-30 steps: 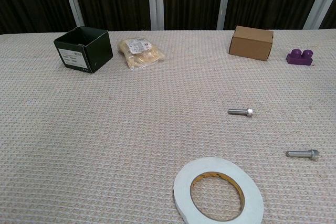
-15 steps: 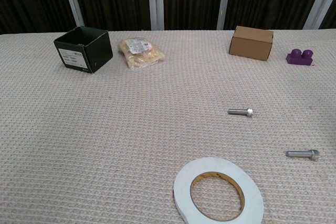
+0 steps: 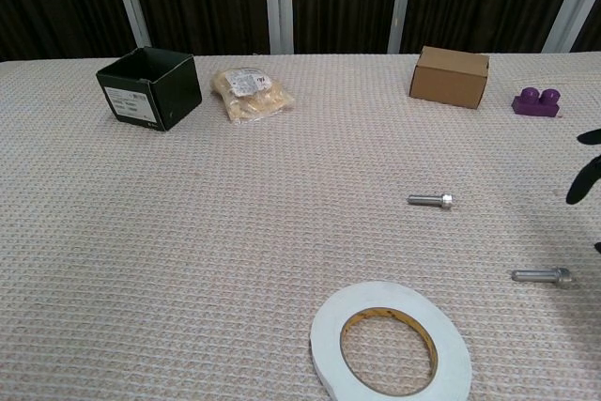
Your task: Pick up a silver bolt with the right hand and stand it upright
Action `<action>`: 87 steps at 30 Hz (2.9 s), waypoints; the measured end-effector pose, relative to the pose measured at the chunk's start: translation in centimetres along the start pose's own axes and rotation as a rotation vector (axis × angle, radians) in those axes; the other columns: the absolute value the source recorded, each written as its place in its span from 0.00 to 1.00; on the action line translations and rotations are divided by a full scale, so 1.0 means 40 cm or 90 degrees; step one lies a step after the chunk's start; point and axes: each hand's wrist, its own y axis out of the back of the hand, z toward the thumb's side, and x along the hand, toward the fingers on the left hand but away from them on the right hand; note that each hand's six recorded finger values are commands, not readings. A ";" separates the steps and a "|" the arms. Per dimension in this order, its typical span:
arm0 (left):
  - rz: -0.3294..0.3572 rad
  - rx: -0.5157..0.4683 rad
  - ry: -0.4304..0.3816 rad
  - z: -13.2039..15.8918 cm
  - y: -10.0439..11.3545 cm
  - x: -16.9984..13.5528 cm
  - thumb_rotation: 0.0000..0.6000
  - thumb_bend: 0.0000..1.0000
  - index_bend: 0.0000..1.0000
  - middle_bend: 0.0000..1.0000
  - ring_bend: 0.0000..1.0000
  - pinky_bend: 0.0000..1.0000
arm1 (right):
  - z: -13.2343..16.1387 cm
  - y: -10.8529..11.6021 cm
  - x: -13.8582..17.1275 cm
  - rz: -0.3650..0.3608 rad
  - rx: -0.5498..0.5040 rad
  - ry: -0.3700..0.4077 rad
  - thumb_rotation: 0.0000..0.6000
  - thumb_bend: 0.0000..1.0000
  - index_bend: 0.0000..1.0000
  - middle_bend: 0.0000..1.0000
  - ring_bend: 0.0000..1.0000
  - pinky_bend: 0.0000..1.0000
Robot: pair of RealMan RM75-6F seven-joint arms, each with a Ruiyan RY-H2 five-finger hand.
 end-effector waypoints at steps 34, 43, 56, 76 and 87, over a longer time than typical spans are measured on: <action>-0.001 0.012 0.003 0.008 -0.009 0.007 1.00 0.15 0.18 0.14 0.01 0.05 | 0.003 -0.135 -0.071 0.069 0.015 -0.020 1.00 0.35 0.48 0.00 0.05 0.00; -0.002 0.012 0.003 0.008 -0.010 0.009 1.00 0.15 0.18 0.14 0.01 0.05 | 0.027 -0.144 -0.084 0.071 0.018 -0.013 1.00 0.35 0.50 0.00 0.05 0.00; -0.001 0.012 0.004 0.007 -0.009 0.009 1.00 0.15 0.18 0.14 0.01 0.05 | 0.027 -0.161 -0.088 0.082 0.017 -0.018 1.00 0.35 0.54 0.00 0.06 0.01; -0.003 0.015 0.004 0.009 -0.012 0.011 1.00 0.15 0.18 0.14 0.01 0.05 | 0.030 -0.166 -0.095 0.086 0.009 -0.021 1.00 0.36 0.58 0.00 0.07 0.01; -0.003 0.015 0.004 0.010 -0.012 0.011 1.00 0.15 0.18 0.14 0.01 0.05 | 0.042 -0.150 -0.095 0.081 -0.007 -0.015 1.00 0.36 0.58 0.00 0.07 0.01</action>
